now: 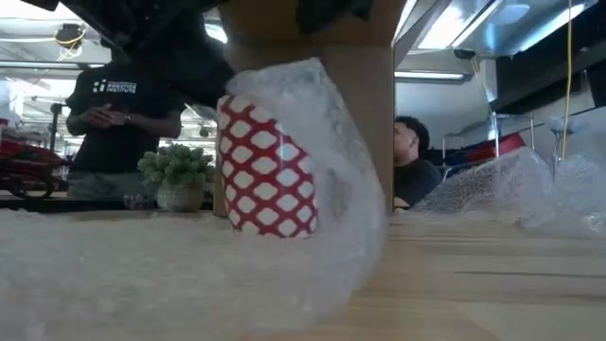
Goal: Wrap mug
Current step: Wrap the red mug with the bubble wrap
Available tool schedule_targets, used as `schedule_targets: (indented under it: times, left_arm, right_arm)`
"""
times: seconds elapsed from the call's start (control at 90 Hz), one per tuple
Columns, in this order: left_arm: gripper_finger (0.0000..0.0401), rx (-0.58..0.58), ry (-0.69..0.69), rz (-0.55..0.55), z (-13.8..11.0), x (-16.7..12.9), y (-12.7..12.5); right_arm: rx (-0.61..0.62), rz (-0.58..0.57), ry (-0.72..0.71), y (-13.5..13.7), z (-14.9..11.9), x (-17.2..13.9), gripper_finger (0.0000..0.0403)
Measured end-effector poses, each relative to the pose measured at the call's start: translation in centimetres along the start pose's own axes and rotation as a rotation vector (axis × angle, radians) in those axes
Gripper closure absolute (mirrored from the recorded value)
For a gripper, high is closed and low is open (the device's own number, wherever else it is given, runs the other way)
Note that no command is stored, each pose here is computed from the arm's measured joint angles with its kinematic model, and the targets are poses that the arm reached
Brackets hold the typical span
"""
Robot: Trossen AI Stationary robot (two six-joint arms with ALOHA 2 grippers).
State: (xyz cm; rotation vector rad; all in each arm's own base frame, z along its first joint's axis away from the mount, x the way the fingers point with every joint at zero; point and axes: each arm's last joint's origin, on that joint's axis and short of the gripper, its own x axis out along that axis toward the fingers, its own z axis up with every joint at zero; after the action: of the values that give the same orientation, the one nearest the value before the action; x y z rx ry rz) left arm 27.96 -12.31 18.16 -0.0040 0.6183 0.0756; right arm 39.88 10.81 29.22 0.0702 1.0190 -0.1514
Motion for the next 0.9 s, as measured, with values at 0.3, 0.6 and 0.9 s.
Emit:
schedule_targets:
  times: [0.3, 0.6, 0.9]
  left_arm:
    - [0.0265, 0.000, 0.000, -0.001, 0.0, 0.0, 0.0]
    - [0.0265, 0.001, -0.001, -0.004, 0.0, 0.0, -0.1]
    - [0.0265, 0.006, -0.014, -0.013, 0.1, -0.1, -0.1]
  right_arm:
    - [0.040, -0.065, -0.004, -0.1, -1.2, 2.2, 0.0315]
    - [0.101, 0.012, -0.094, 0.5, -2.3, 5.9, 0.0315]
    - [0.087, 0.055, -0.078, 0.6, -3.4, 6.9, 0.0315]
